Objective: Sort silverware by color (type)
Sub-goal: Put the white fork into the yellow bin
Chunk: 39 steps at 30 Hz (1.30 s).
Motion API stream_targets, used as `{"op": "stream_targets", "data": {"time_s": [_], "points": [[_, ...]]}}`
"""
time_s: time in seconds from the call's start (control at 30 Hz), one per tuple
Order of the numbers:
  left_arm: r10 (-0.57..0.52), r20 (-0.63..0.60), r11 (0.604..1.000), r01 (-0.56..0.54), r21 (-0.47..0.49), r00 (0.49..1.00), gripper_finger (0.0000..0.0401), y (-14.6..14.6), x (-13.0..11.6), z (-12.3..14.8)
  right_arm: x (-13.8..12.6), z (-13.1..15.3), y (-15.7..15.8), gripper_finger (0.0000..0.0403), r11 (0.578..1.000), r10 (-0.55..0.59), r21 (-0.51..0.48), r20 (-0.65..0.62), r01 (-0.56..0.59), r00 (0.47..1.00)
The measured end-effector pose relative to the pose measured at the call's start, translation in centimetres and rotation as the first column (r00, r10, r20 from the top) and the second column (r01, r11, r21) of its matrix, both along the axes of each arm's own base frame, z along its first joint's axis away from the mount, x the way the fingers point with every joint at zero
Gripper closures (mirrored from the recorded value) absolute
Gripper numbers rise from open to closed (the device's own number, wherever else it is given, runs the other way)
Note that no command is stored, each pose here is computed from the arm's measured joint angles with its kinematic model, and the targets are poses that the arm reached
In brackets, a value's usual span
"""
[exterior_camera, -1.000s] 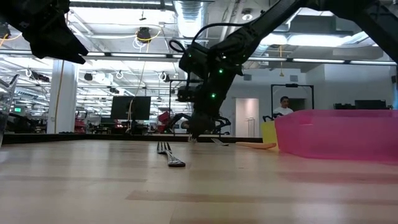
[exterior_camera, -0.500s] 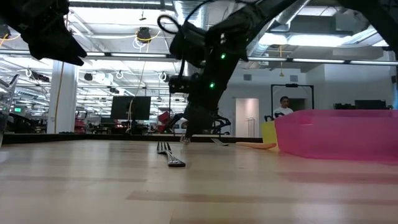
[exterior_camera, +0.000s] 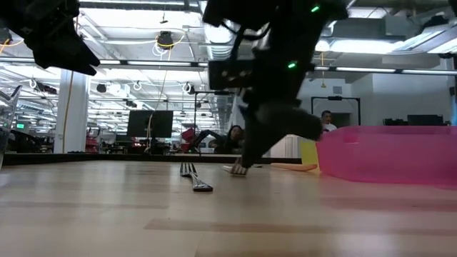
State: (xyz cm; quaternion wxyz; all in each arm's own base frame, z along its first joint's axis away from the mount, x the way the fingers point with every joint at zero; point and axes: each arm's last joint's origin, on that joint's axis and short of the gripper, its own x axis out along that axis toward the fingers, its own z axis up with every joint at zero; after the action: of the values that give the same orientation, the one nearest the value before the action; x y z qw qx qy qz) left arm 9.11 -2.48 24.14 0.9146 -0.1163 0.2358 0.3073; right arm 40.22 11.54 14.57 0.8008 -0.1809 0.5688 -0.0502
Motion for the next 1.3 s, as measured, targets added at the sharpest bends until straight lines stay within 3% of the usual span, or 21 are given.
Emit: {"op": "stream_targets", "data": {"time_s": [0.3, 0.47, 0.9, 1.3], "points": [[0.008, 0.011, 1.0, -0.008, -0.01, 1.0, 0.0159, 0.0, 0.0, 0.0, -2.5, 0.0, 5.9, 0.0382, 0.997, 0.079, 0.009, -0.004, -0.079, 0.997], [0.013, 0.016, 1.0, -0.013, -0.016, 1.0, 0.0159, 0.0, 0.0, 0.0, -3.7, 1.2, 7.3, 0.0382, 0.995, 0.099, 0.031, 0.006, -0.099, 0.995], [0.013, 0.014, 1.0, -0.013, -0.013, 1.0, 0.0159, 0.0, 0.0, 0.0, -5.1, 7.7, 6.1, 0.0386, 0.998, 0.052, 0.009, 0.172, -0.054, 0.984], [0.011, -0.002, 1.0, -0.011, -0.003, 1.0, 0.0159, 0.1, -0.1, -0.1, -5.8, 10.0, 5.3, 0.0386, 0.999, 0.029, -0.035, 0.243, -0.021, 0.969]]}}
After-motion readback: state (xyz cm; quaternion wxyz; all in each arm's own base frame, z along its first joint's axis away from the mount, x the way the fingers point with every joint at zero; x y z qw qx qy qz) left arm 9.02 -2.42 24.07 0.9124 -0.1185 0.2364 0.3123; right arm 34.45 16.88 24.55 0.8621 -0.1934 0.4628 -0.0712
